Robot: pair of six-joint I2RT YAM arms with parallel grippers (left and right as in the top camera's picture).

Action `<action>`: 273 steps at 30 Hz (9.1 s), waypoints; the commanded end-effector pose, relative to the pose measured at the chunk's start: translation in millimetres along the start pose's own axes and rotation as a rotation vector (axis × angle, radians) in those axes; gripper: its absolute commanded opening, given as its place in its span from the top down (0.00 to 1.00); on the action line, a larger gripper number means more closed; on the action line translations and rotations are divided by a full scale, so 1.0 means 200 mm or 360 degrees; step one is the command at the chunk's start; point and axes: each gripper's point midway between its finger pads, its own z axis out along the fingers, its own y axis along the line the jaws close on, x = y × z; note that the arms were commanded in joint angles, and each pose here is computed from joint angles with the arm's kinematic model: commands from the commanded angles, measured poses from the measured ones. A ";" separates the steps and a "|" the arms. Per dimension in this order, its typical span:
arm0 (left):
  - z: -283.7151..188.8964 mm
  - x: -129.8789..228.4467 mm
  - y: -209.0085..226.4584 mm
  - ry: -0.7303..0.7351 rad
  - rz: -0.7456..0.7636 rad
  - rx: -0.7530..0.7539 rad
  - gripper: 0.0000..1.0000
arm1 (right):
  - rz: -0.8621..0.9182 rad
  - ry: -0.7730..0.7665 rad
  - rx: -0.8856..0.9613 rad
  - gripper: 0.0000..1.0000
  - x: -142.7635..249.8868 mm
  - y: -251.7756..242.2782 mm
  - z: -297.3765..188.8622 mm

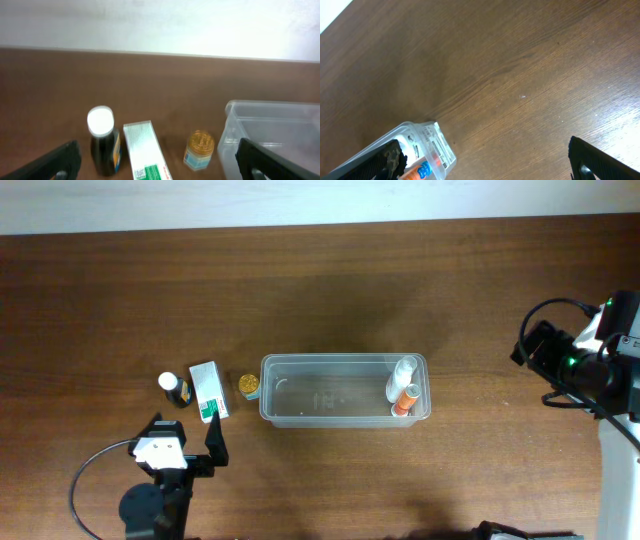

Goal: Pack container
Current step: 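Move the left gripper to the dark medicine bottle and grasp its cap, then carry the dark bottle into the container and release it, then move the left gripper to the gold-lidded jar and grasp it, then carry the jar into the container next to the bottles and release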

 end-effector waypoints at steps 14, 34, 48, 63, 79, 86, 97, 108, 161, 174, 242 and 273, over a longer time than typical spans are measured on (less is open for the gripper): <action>0.05 -0.42 0.23 0.0470 -0.0048 -0.0477 0.01 | 0.0013 -0.0004 -0.0018 0.02 -0.01 0.01 -0.01; 0.47 0.11 0.24 0.1529 -0.0189 -0.0352 0.00 | 0.0013 -0.0004 -0.0018 0.02 -0.01 0.01 -0.01; 0.54 0.23 0.35 0.1594 -0.0116 -0.0490 0.37 | 0.0013 -0.0004 -0.0018 0.02 -0.01 0.01 -0.01; 0.58 0.21 0.35 0.1547 -0.0106 -0.0466 0.58 | 0.0013 -0.0004 -0.0018 0.02 -0.01 0.01 -0.01; 0.56 0.23 0.33 0.1581 -0.0123 -0.0437 0.54 | 0.0013 -0.0004 -0.0018 0.02 -0.01 0.01 -0.01; 0.55 0.25 0.33 0.1614 -0.0127 -0.0436 0.55 | 0.0013 -0.0004 -0.0018 0.02 -0.01 0.01 -0.01; 0.57 0.24 0.33 0.1609 -0.0067 -0.0405 0.75 | 0.0013 -0.0004 -0.0018 0.02 -0.01 0.01 -0.01; 0.62 -0.07 0.30 0.1485 -0.0048 -0.0379 0.86 | 0.0013 -0.0004 -0.0019 0.02 -0.01 0.01 -0.01; 0.65 0.33 -1.62 0.1692 0.0294 0.0663 0.83 | 0.0013 -0.0004 -0.0018 0.02 -0.01 0.01 -0.01; 0.66 0.24 -1.62 0.1635 0.0383 0.0667 0.46 | 0.0013 -0.0004 -0.0018 0.02 -0.01 0.01 -0.01; 0.68 0.41 -0.33 0.2177 -0.0164 -0.0050 0.71 | 0.0013 -0.0004 -0.0019 0.02 -0.01 0.01 -0.01; 0.36 0.08 -1.39 0.1879 0.0297 0.0610 0.72 | 0.0013 -0.0004 -0.0019 0.02 -0.01 0.01 -0.01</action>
